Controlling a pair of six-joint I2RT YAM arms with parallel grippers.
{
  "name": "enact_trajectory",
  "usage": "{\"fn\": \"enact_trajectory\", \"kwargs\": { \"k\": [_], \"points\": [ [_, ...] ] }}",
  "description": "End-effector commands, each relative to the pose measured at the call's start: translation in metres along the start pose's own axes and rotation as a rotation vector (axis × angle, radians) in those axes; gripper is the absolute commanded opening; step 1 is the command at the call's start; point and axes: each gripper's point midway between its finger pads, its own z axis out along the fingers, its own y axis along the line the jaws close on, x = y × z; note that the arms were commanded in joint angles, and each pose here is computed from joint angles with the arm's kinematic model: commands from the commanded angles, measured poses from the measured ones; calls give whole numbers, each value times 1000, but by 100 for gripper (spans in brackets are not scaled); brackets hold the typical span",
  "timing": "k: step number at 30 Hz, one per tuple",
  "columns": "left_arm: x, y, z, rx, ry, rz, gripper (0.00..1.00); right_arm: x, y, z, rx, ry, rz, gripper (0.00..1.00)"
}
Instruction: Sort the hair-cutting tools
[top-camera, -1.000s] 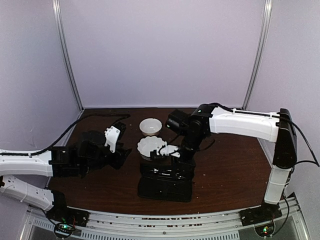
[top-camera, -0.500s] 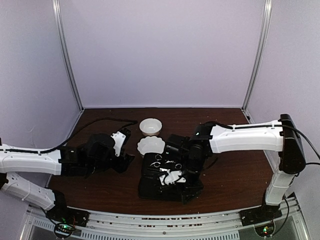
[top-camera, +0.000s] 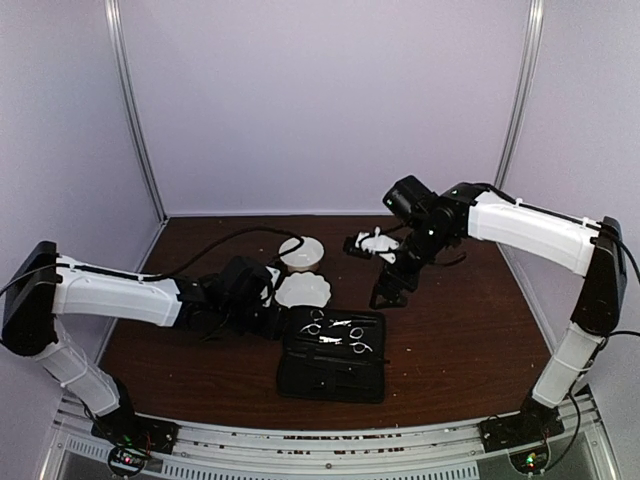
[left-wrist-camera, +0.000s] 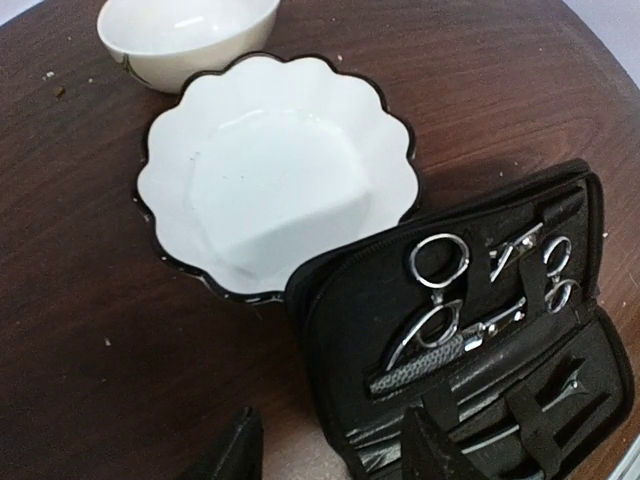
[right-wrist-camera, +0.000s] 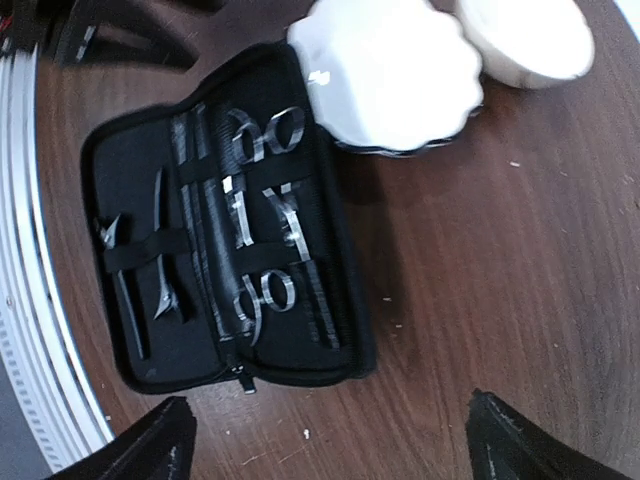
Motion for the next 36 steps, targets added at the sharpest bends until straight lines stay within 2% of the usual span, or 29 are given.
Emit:
{"fn": "enact_trajectory", "kwargs": {
  "k": [1, 4, 10, 13, 16, 18, 22, 23, 29, 36],
  "points": [
    [-10, -4, 21, 23, 34, -83, 48, -16, -50, -19, 5, -108, 199, 100],
    [-7, 6, 30, 1, 53, -109, 40, -14, -51, -16, -23, -122, 231, 100],
    [-7, 1, 43, 27, 79, -88, 32, -2, -50, -8, -10, -104, 235, 100],
    [-6, -1, 50, 30, 96, -71, 30, 0, -61, -8, 51, -89, 244, 100],
    [-5, -1, 54, 25, 105, -56, 26, 8, -89, -13, 208, -52, 285, 100],
    [-6, -1, 56, 18, 107, -46, 22, 11, -100, -15, 254, -47, 301, 100],
    [-6, 1, 57, 6, 106, -26, 7, 2, -83, -7, 61, -89, 311, 100],
    [-9, 1, 56, 5, 96, -25, 0, 0, -76, -2, 2, -80, 297, 98],
    [-27, -10, 40, 53, -31, 15, 0, -6, -41, 30, -300, -40, 311, 79],
    [-40, -19, 6, 53, -191, 82, 0, -2, -14, 53, -442, 16, 308, 60]
  ]
}}
